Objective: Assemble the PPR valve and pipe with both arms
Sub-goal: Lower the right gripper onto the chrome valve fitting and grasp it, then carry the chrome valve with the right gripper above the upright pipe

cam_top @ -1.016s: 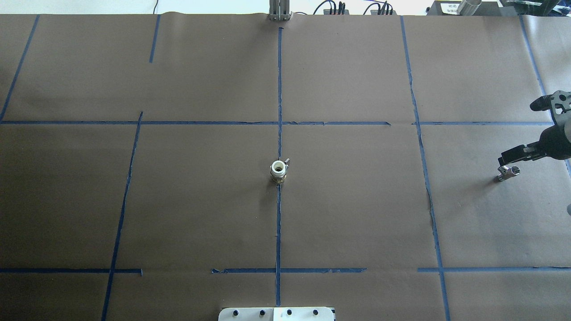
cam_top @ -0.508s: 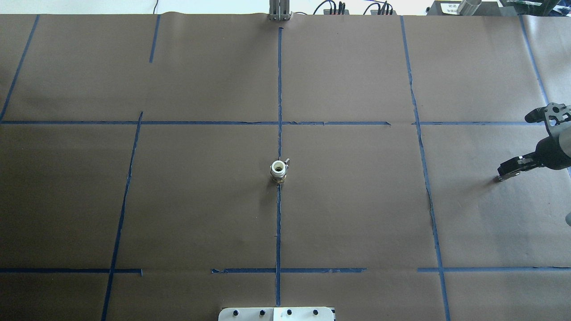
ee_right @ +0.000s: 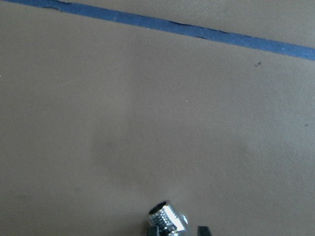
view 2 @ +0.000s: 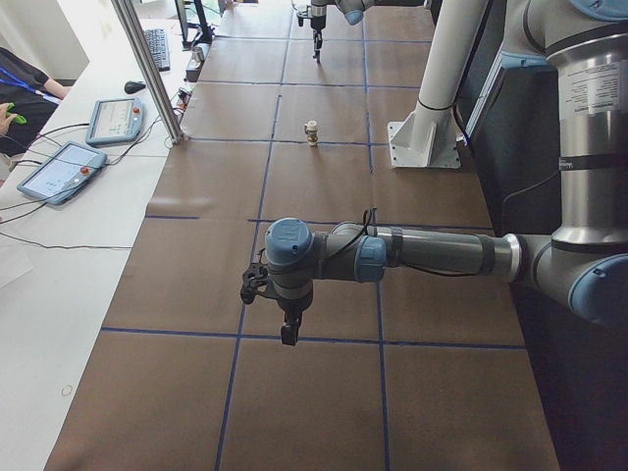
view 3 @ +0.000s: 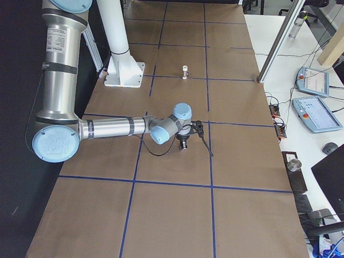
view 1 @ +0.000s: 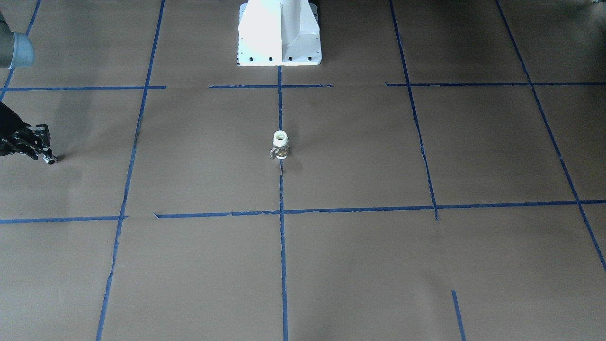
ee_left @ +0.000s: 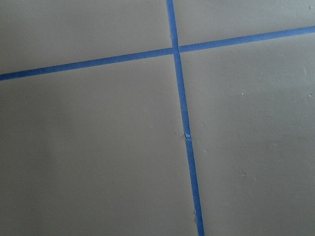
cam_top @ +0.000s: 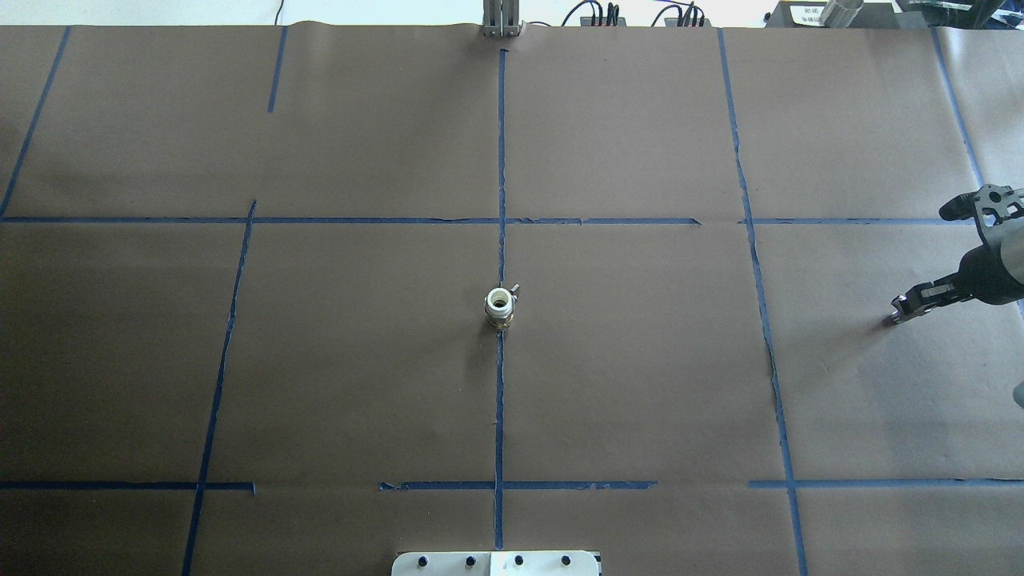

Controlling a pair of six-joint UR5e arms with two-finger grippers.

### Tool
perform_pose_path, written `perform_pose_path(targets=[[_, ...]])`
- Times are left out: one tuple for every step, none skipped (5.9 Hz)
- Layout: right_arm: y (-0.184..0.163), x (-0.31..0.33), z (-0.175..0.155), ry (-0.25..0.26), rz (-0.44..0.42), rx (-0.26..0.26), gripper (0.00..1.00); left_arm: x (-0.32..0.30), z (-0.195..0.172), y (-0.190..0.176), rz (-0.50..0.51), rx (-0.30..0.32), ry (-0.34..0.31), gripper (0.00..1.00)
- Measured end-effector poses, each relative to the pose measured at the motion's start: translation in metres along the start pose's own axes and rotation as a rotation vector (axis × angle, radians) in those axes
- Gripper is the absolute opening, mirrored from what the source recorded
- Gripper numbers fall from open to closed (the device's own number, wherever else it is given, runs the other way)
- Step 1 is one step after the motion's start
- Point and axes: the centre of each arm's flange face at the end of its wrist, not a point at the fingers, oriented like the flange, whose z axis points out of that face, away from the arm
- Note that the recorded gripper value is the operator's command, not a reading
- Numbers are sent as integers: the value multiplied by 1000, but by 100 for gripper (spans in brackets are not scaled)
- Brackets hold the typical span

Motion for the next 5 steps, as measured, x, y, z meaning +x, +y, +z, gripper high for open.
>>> perform_pose_path(targets=[[-4,-11,-9,-8,-4,10,0,-1,1,0,-1,-1,0,100],[-21,-37,-25,-12,4,9,0,-3,3,1,-7,-6,1,100],[-50,-79,-52,-6,22,-4,0,-5,5,2,-28,-11,1,100],[-85,-138,-80,-2,57,-24,0,-5,6,3,-65,-13,0,100],[-112,-210,-96,-16,100,-43,0,-5,6,4,-89,-13,0,100]])
